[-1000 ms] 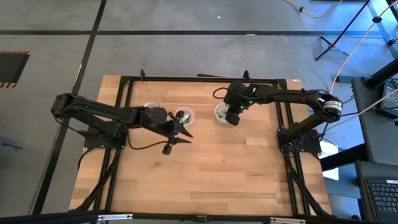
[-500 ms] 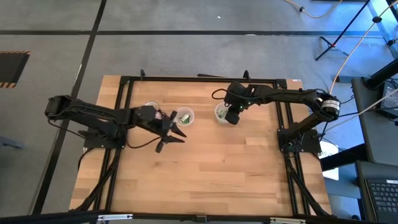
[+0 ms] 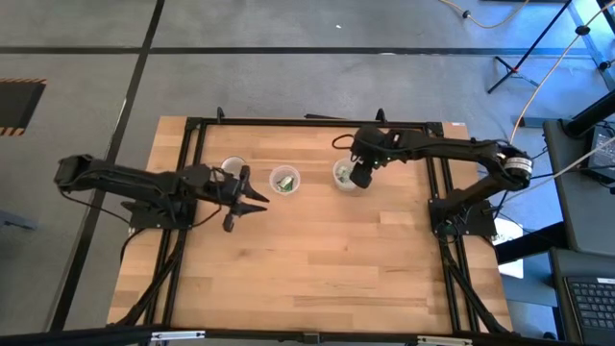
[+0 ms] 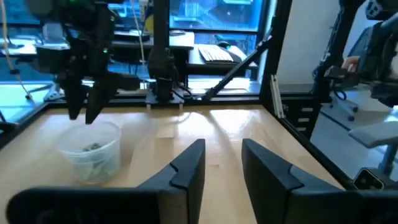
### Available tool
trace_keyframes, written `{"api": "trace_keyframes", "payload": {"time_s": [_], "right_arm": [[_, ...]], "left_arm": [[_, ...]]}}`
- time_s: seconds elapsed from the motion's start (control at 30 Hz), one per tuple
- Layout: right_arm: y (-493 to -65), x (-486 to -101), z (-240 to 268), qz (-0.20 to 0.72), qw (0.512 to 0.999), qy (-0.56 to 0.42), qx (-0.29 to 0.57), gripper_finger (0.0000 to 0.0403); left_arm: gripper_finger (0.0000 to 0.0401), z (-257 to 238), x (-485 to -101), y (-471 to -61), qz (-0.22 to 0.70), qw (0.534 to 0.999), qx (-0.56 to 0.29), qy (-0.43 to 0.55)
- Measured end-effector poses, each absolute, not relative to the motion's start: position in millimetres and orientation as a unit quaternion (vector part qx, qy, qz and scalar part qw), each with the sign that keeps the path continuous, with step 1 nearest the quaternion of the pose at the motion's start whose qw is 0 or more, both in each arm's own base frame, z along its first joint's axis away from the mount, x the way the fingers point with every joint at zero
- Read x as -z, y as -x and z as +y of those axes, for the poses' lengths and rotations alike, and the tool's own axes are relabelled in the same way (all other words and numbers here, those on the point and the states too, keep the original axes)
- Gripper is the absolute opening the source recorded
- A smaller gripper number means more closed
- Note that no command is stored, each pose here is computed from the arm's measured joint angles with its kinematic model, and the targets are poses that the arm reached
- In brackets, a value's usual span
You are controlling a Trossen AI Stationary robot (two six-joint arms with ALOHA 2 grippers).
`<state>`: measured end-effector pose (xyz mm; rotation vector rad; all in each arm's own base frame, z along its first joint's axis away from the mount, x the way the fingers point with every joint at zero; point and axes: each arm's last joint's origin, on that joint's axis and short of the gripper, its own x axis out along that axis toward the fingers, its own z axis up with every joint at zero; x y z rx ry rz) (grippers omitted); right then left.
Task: Pick and place items into bin
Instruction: Return to Home Position
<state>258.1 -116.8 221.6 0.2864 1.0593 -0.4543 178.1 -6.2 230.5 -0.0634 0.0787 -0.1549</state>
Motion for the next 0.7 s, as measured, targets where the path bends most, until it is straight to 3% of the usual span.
{"api": "trace_keyframes", "payload": {"time_s": [0.4,0.53,0.7], "right_arm": [[-211.0,-300.4,-72.8,0.35,0.903,-0.107,0.226,0.0188],[-186.2,-300.8,-50.5,0.312,0.913,-0.087,0.247,0.0188],[-160.8,-290.0,-30.9,0.243,0.943,-0.084,0.213,0.0188]], "left_arm": [[0.01,-3.5,-210.1,-145.5,0.01,0.998,0.038,0.046],[0.01,-2.5,-198.8,-136.6,0.012,0.998,0.022,0.056],[0.01,-1.5,-197.6,-127.2,0.016,0.999,0.007,0.05]]}}
